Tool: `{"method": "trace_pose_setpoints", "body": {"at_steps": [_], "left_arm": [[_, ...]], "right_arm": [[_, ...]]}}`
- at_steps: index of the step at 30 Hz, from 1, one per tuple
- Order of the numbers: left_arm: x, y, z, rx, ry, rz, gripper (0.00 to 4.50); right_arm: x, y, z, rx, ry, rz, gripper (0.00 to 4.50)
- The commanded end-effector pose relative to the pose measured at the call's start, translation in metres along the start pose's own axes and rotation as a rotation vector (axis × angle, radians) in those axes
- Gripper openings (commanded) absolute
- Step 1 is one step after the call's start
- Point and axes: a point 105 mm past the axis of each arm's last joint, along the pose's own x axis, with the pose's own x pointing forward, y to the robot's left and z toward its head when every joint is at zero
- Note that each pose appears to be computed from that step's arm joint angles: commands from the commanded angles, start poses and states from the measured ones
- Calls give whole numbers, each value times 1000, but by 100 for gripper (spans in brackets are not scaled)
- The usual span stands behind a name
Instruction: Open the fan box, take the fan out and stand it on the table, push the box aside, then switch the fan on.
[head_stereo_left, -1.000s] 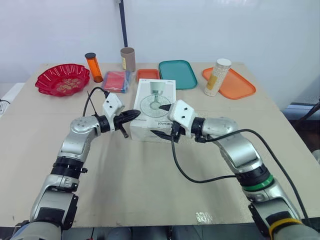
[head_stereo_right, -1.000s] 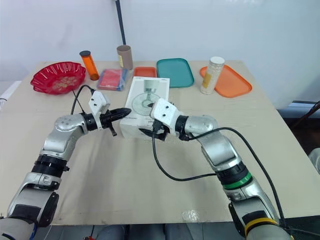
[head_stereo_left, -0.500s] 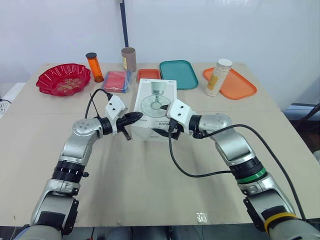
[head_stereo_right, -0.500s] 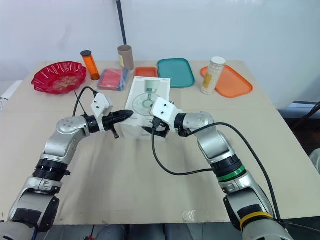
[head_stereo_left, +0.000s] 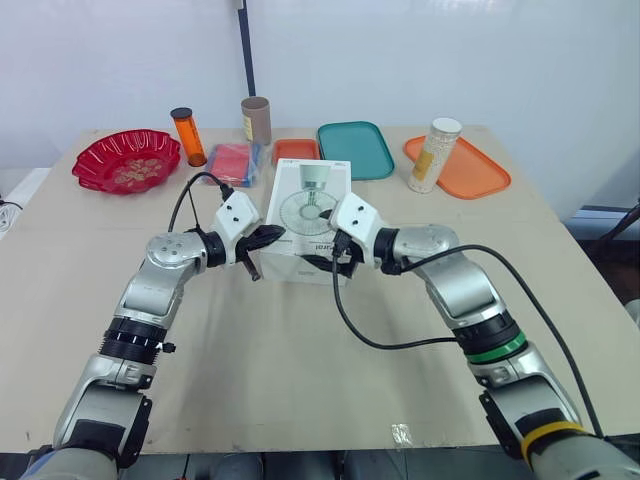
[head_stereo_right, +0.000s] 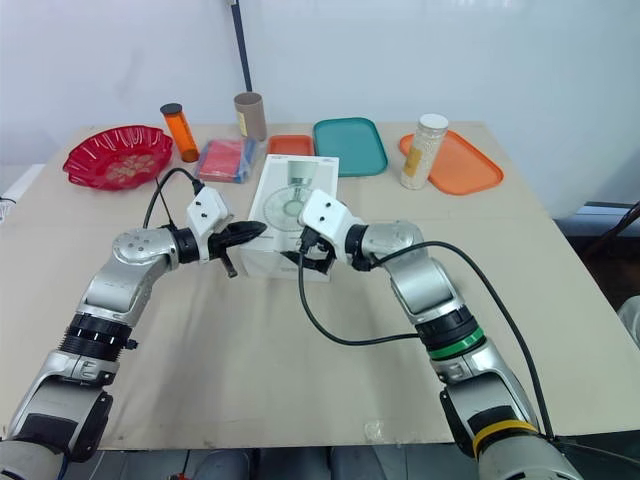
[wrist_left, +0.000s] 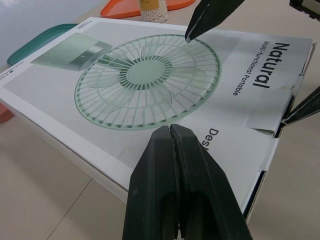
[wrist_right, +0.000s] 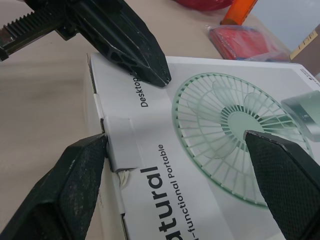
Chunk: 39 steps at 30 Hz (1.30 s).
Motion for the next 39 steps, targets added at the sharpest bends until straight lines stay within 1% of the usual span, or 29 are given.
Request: {"method": "trace_pose_setpoints", "body": {"at_steps": [1,8,10,15,19,22,25,28,35,39], "left_arm": [[0,-10,-26,-31,93,-27,10],[2,-13,-27,-33,90,-41,10],[2,-13,-26,-32,88,-43,10],[1,-11,-26,-29,86,-35,10],[-1,-7,-21,-25,79,-27,10],[-4,-3,-13,-36,56,-27,10],[-6,-1,-12,-33,59,-26,10],[-8,0,-15,-21,77,-28,10],[-8,-2,-12,-9,73,-45,10],[-8,3,-8,4,71,-42,10]], "right_arm": [[-10,-26,20,-26,-53,-113,450],[-16,-46,24,-17,-64,-206,450],[-17,-53,21,-13,-50,-238,450],[-23,-58,19,8,-57,-255,450],[-35,-41,28,78,-141,-153,450],[-47,-20,27,99,-169,-61,450],[-54,-3,27,131,-185,4,450],[-58,12,19,143,-167,48,450],[-50,28,-4,178,-93,77,450],[-51,42,-13,201,-77,135,450]]}}
